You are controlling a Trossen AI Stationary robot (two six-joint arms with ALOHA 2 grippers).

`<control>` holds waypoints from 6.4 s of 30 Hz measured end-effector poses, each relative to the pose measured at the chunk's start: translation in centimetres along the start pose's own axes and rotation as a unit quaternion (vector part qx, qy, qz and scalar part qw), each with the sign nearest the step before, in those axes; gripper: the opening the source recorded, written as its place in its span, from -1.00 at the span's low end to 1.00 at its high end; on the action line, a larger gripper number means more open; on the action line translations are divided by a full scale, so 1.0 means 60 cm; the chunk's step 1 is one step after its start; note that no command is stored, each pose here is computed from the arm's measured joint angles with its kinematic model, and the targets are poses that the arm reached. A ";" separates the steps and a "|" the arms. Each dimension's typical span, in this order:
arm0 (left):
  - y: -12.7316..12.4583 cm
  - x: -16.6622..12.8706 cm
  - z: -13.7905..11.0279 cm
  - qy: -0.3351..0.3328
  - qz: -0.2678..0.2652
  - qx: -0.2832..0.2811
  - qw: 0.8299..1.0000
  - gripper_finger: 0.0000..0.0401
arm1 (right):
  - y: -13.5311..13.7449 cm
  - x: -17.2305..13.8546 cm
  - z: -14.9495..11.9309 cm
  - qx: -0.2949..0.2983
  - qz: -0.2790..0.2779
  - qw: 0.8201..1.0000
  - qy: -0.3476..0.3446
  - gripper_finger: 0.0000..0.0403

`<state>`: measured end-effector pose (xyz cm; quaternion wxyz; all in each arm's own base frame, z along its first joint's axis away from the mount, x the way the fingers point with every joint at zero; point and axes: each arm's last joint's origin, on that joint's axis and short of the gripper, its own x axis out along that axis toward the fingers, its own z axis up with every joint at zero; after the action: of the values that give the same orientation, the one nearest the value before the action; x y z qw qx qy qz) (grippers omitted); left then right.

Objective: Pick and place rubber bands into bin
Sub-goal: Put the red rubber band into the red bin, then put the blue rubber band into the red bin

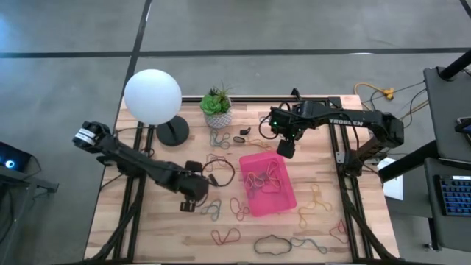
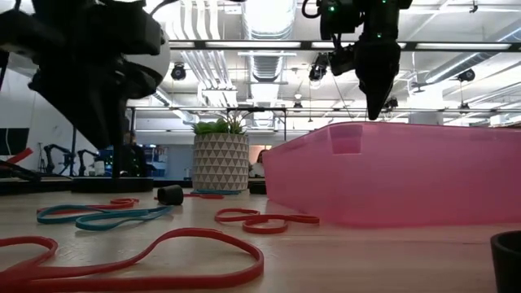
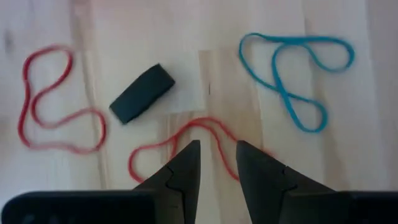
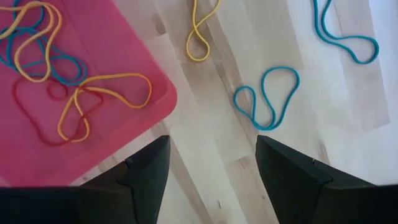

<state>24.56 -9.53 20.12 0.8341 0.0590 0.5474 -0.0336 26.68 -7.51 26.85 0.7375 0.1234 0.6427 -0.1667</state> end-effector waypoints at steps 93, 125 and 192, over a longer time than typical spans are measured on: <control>0.125 -0.131 0.086 -0.263 -0.152 -0.098 0.948 -1.00 | 0.005 -0.010 -0.004 0.049 0.004 0.999 -0.019 0.11; 0.205 -0.061 0.230 -0.166 -0.130 -0.097 0.973 -0.36 | 0.002 -0.066 -0.140 0.167 0.022 0.972 -0.164 0.11; 0.055 -0.051 0.040 0.003 -0.065 -0.186 0.980 -0.39 | -0.155 0.238 -0.019 0.215 -0.013 0.971 0.107 -0.66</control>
<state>25.92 -6.59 24.09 0.8249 -0.1330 0.5492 0.0146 23.59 -16.80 12.89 0.6188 0.2880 0.6682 -0.2962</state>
